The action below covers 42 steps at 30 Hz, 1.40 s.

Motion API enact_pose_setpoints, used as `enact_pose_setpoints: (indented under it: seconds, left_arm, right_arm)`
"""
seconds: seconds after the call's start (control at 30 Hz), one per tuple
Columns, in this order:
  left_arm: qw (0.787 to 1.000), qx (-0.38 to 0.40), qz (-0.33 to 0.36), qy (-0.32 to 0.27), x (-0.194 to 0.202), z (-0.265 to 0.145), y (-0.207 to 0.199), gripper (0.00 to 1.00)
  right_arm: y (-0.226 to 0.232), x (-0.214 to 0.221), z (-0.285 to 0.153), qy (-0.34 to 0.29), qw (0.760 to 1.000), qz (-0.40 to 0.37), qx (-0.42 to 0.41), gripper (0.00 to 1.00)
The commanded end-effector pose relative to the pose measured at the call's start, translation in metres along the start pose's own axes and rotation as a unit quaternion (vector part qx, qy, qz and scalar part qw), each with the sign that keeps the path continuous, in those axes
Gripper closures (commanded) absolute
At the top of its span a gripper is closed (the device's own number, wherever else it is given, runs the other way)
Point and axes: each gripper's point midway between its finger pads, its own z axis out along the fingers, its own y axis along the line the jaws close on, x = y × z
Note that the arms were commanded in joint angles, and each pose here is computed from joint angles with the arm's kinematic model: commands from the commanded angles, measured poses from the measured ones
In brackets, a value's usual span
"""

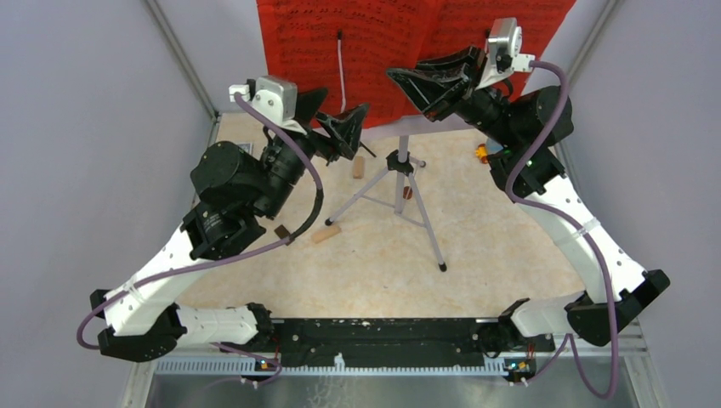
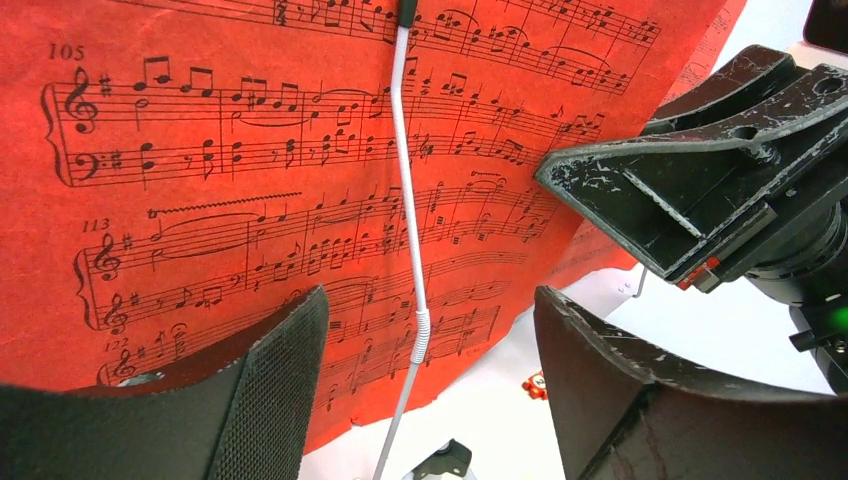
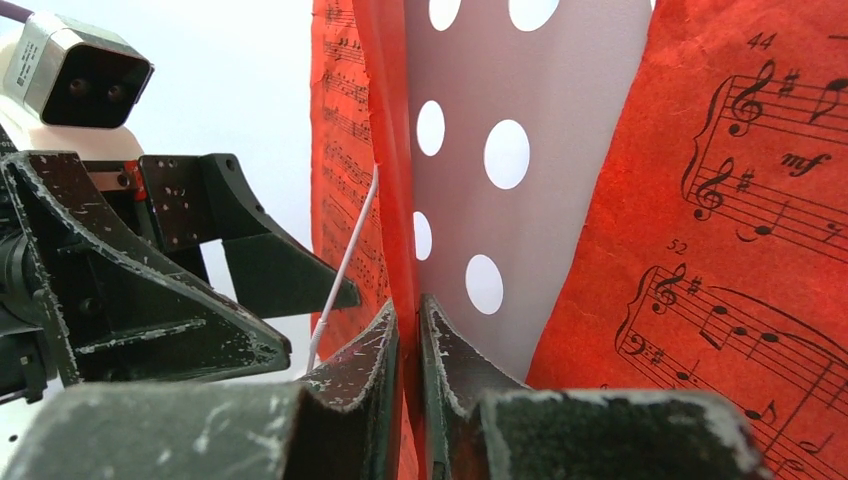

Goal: Pack up the instrument practice props

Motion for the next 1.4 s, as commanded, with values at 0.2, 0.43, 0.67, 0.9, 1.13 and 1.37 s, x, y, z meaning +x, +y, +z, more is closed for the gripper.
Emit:
enact_pose_setpoints:
  seconds: [0.2, 0.43, 0.67, 0.9, 1.13, 1.37]
  left_arm:
    - [0.999, 0.000, -0.001, -0.045, -0.026, 0.010, -0.003, 0.41]
    - [0.999, 0.004, 0.004, -0.039, -0.020, 0.015, -0.007, 0.52]
    - [0.999, 0.000, 0.001, -0.055, -0.027, 0.017, -0.006, 0.59]
    - [0.998, -0.006, 0.003, -0.058, -0.028, 0.018, -0.004, 0.69]
    - [0.998, -0.009, 0.003, -0.060, -0.028, 0.019, -0.004, 0.82]
    - [0.998, -0.018, 0.003, -0.061, -0.029, 0.017, 0.000, 0.94]
  right_arm:
    - [0.020, -0.034, -0.006, -0.041, 0.999, -0.010, -0.022, 0.91]
    - [0.023, -0.038, -0.008, -0.043, 0.999, -0.009, -0.026, 0.92]
    - [0.025, -0.038, -0.009, -0.043, 0.999, -0.009, -0.030, 0.92]
    - [0.020, -0.031, -0.006, -0.036, 0.999, -0.004, -0.024, 0.95]
    - [0.020, -0.031, -0.007, -0.039, 0.999, -0.004, -0.022, 1.00]
    - [0.024, -0.043, -0.012, -0.048, 0.999, -0.014, -0.018, 1.00]
